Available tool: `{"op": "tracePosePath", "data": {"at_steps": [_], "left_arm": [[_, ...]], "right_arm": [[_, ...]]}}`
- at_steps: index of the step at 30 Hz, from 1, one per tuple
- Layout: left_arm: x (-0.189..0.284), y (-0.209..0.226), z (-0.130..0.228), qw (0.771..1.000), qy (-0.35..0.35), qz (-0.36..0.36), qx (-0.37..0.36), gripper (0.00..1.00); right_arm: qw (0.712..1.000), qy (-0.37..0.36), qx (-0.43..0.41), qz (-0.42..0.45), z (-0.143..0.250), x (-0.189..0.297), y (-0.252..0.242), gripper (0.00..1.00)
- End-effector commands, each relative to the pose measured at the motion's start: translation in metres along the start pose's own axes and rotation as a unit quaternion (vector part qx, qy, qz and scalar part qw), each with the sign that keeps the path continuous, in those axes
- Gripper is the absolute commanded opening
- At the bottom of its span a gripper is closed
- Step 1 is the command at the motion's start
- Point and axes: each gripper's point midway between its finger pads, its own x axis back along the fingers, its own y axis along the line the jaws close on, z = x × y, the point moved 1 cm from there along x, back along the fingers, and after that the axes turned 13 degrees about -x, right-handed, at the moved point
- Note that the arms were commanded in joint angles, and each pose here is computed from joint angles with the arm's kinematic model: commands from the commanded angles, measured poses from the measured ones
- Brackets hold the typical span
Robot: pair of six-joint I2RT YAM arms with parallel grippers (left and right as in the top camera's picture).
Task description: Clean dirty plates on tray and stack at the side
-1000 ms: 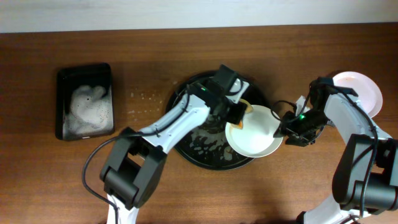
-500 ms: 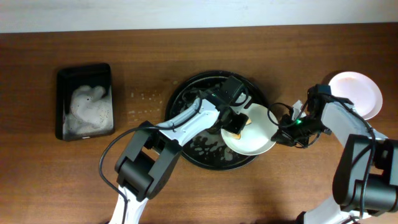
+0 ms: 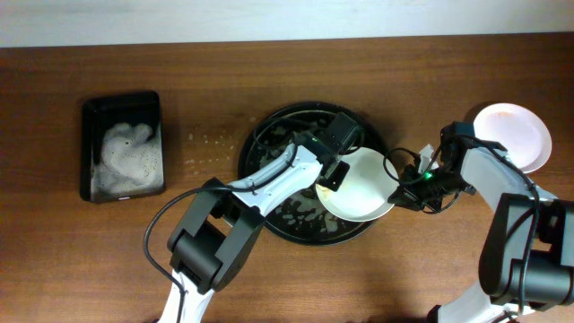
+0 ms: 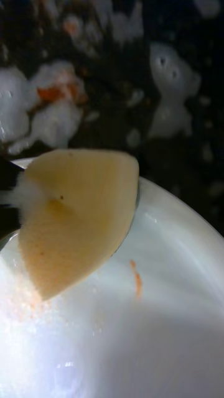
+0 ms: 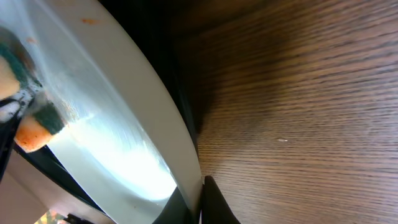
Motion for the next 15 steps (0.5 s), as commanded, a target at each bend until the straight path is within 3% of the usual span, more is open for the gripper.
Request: {"op": "tracePosePath", "data": {"at_steps": [1, 9, 15], "left_arm": [[0.001, 0.056, 0.014, 0.994, 0.046, -0.103, 0.009, 0.00], [0.037, 0.071, -0.022, 0.994, 0.008, -0.108, 0.024, 0.00], [0.035, 0.072, -0.016, 0.997, 0.014, -0.064, 0.040, 0.00]], "right_arm": [[0.999, -0.010, -0.015, 0.032, -0.002, 0.001, -0.015, 0.04], [0.999, -0.012, -0.015, 0.040, -0.002, 0.002, -0.018, 0.04], [0.997, -0.049, -0.004, 0.065, -0.008, 0.018, -0.019, 0.04]]}}
